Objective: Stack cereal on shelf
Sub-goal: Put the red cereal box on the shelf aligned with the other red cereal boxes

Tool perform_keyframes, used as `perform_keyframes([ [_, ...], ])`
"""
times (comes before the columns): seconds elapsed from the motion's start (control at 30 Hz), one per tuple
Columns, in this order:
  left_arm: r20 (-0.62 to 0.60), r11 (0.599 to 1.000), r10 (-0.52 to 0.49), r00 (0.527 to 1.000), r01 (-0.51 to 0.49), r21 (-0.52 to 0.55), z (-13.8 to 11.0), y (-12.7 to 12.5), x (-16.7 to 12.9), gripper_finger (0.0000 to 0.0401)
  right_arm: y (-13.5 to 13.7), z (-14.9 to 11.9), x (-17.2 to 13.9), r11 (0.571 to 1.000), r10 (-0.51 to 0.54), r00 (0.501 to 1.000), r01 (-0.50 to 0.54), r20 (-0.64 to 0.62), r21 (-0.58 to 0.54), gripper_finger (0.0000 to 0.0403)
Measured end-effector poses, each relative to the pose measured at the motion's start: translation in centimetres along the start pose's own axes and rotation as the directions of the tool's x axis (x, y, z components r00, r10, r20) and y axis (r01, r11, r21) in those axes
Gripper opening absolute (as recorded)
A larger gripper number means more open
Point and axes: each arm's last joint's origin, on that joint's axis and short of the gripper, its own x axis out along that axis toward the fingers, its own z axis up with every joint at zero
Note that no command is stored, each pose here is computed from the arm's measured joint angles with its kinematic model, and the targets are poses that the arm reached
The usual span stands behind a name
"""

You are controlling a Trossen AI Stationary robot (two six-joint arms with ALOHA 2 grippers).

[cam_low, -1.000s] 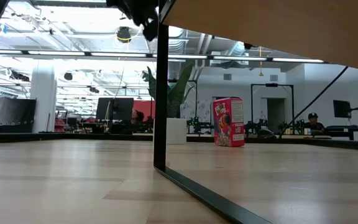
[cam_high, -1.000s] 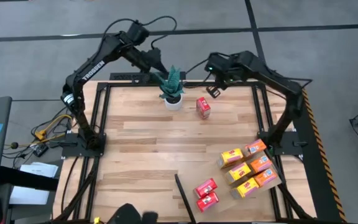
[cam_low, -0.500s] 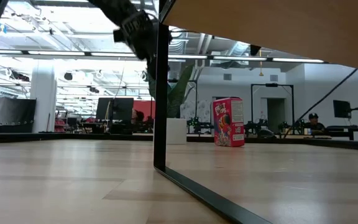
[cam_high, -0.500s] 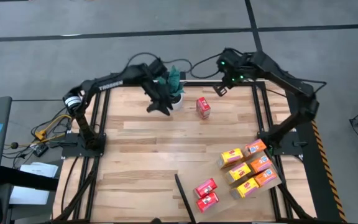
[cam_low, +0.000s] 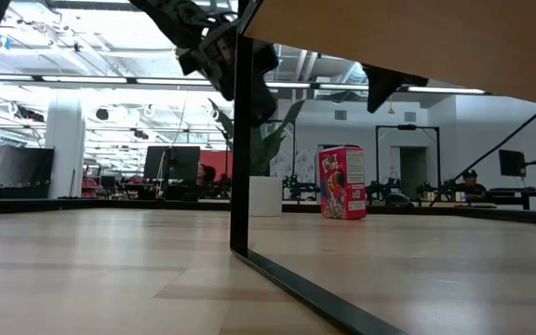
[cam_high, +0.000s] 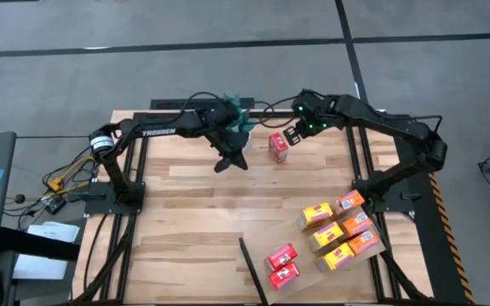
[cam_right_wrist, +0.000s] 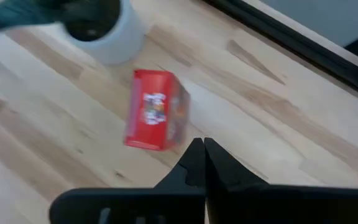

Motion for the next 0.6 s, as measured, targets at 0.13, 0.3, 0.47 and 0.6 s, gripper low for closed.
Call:
perform_keyframes([
  [0.13,-0.032,0.999,0.042,0.999,-0.042,-0.023,-0.1,-0.5,-0.2,0.0002,-0.1,0.1,-0.3,1.000,0.004,1.000,-0.005,0.016,0.006,0.0013],
  [0.3,0.023,0.998,-0.063,0.998,0.064,-0.014,0.7,-1.6,-1.5,0.0001,-0.1,0.1,-0.3,1.000,0.006,1.000,-0.005,0.019,-0.008,0.0006],
  [0.47,0.058,0.994,-0.069,0.996,0.064,0.088,1.7,-3.0,-1.2,0.0000,-0.2,0.5,0.0,1.000,0.000,0.999,0.001,0.037,-0.016,0.0010],
  [0.6,0.062,0.983,0.143,0.988,-0.149,0.104,1.9,-3.5,0.1,0.0000,-0.4,0.6,0.0,1.000,-0.024,0.998,0.025,0.050,-0.014,0.0005],
])
